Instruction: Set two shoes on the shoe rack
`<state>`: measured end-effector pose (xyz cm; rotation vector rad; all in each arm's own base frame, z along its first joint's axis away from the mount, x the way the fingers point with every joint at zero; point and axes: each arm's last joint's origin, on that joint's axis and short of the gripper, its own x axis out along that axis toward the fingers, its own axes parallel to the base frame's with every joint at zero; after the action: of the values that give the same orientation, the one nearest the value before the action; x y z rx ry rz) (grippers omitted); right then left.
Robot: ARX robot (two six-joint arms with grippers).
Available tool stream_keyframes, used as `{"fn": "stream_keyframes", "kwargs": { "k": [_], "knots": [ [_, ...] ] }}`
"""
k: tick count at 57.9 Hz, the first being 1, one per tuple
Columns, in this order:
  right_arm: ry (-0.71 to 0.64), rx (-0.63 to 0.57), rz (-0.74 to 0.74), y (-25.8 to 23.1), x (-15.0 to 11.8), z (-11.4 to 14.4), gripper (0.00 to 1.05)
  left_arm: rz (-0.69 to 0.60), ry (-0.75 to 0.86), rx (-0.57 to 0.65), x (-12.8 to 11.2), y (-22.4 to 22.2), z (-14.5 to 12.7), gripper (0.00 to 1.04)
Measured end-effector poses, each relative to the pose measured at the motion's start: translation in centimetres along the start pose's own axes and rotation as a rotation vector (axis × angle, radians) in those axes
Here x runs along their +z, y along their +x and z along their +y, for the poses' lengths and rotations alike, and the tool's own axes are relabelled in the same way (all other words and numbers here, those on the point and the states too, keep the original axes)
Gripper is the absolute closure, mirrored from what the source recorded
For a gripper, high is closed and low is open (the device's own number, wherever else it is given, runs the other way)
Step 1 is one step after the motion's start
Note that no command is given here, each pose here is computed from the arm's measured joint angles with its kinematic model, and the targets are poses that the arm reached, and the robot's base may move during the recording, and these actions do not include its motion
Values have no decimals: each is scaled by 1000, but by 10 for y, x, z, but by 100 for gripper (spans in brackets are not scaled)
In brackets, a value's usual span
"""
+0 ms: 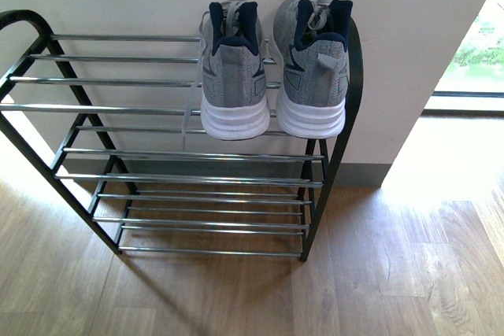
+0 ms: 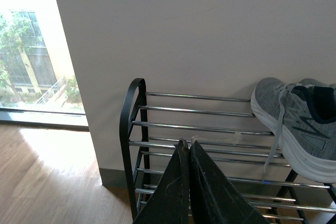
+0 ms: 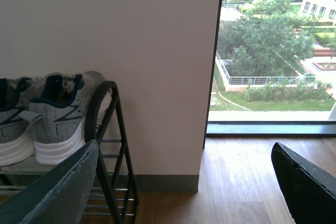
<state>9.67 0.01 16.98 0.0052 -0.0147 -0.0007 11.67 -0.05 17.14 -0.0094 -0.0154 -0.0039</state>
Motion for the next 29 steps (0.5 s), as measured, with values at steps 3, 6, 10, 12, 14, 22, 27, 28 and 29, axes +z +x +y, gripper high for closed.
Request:
{"fn": "stream_keyframes", "kwargs": {
  "k": [3,6,10,12,14,22,27,28,29],
  "knots": [
    [0,0,0,0,0,0,9,0,0,0,0,-1,0,103],
    [0,0,0,0,0,0,9,1,0,0,0,-2,0,103],
    [0,0,0,0,0,0,9,1,0,0,0,-4,0,103],
    [0,0,0,0,0,0,9,0,0,0,0,-4,0,103],
    [0,0,0,0,0,0,9,-2,0,0,0,-5,0,103],
    [0,0,0,0,0,0,9,0,0,0,0,-7,0,103],
    [0,0,0,0,0,0,9,0,0,0,0,-8,0,103],
    [0,0,0,0,0,0,9,0,0,0,0,-9,0,103],
    [0,0,0,0,0,0,9,2,0,0,-1,-10,0,103]
  ]
}}
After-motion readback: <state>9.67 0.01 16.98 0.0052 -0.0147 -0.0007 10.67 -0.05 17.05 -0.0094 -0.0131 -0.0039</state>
